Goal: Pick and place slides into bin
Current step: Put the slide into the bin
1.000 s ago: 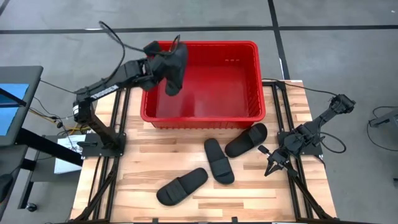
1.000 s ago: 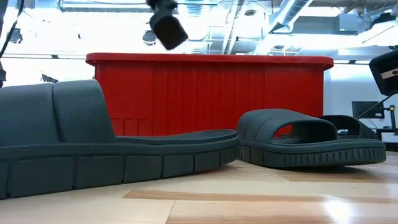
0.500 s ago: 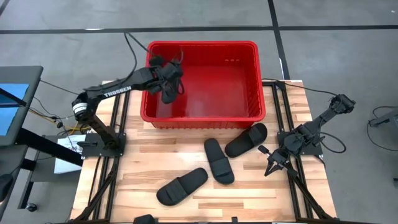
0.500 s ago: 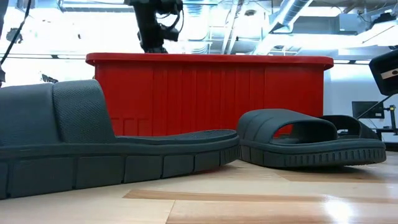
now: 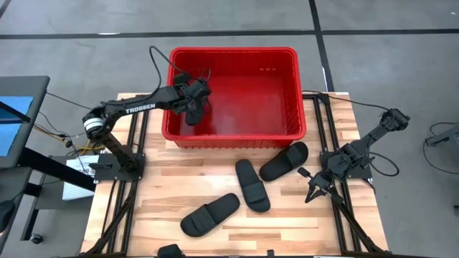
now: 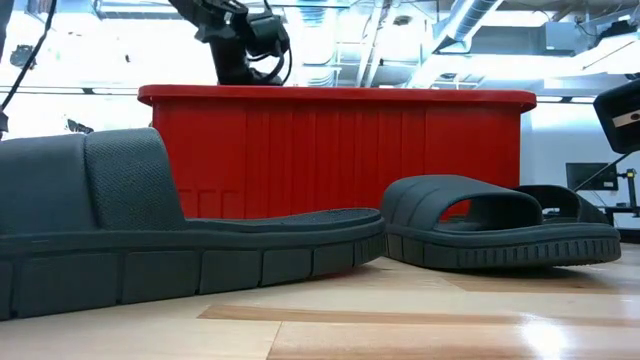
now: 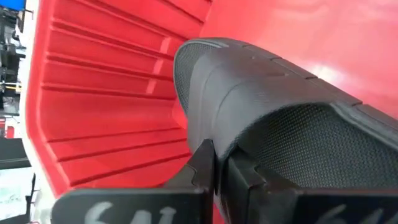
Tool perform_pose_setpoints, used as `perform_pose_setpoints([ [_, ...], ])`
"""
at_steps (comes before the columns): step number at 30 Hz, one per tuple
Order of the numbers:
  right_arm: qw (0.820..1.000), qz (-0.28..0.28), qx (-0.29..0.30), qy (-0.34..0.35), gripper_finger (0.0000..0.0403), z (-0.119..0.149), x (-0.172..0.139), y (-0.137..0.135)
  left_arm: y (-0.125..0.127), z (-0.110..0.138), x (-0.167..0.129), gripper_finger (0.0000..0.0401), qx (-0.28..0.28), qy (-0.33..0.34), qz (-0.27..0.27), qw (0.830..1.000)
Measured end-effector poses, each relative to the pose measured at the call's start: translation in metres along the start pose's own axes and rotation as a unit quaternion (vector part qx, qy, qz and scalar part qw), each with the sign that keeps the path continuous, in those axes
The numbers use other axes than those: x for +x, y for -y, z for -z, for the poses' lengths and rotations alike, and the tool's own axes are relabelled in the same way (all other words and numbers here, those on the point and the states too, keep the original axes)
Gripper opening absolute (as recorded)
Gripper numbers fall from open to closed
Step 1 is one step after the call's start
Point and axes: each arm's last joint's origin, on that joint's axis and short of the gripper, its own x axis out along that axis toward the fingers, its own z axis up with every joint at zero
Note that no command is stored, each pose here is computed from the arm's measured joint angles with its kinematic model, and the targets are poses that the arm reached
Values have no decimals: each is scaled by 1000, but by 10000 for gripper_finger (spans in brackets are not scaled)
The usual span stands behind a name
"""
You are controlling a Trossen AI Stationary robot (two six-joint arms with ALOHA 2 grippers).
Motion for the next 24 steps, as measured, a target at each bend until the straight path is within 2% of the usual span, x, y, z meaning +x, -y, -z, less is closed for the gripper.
perform_pose_setpoints([
  [7, 1000, 0, 0, 0, 0, 0, 0, 0, 7, 10, 9, 0, -3, -18, 5, 1000],
  [24, 1000, 0, 0, 0, 0, 0, 0, 0, 9, 10, 20, 0, -8, -23, 8, 1000],
])
